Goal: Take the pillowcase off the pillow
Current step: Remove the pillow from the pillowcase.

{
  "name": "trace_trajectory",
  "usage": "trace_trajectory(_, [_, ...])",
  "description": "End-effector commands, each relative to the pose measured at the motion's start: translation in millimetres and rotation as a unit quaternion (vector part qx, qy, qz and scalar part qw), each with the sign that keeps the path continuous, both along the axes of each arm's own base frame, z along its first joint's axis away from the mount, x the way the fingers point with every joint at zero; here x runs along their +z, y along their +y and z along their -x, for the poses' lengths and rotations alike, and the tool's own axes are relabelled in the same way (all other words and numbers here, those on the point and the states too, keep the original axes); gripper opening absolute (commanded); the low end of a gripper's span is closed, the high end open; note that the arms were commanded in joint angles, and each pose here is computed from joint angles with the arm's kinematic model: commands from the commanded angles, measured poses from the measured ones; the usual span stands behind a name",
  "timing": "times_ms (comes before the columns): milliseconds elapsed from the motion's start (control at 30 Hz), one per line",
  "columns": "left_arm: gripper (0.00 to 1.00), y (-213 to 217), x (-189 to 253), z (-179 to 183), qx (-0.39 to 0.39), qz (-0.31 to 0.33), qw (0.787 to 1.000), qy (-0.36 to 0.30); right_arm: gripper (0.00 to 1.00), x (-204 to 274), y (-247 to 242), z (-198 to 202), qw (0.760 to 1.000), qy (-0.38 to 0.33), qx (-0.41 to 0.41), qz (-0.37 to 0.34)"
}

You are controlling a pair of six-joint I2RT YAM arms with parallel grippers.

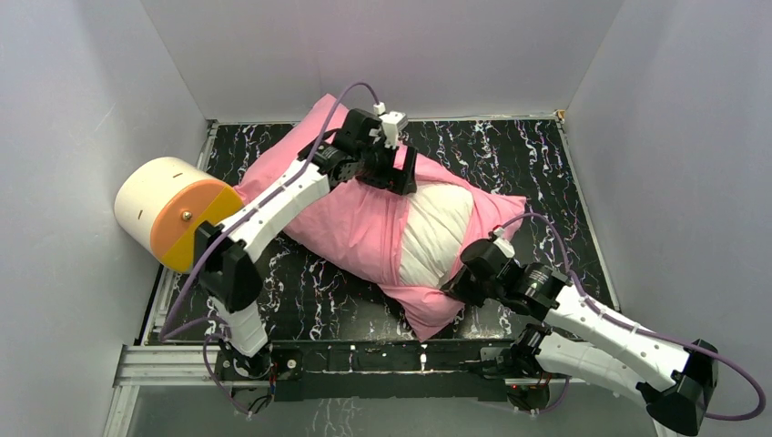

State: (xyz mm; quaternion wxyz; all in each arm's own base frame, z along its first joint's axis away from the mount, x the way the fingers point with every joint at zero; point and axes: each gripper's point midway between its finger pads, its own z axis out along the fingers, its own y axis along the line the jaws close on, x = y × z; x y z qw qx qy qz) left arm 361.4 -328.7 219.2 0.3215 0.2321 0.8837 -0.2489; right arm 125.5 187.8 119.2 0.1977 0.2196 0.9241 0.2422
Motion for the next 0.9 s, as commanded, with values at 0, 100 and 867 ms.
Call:
trace_trajectory(0, [0.98,54,22,33,0.048,-0.018,0.999,-0.011,0.04,-29,-11,7,0.999,0.032,-0.01,0.043])
trace_trajectory(100, [0.98,68,20,65,0.061,-0.024,0.998,-0.004,0.04,-26,5,-4,0.999,0.02,-0.008,0.024])
trace_trajectory(867, [0.0,56,-28,103,0.107,-0.17,0.976,-0.081,0.05,-38,-23,1,0.994,0.038,-0.032,0.096])
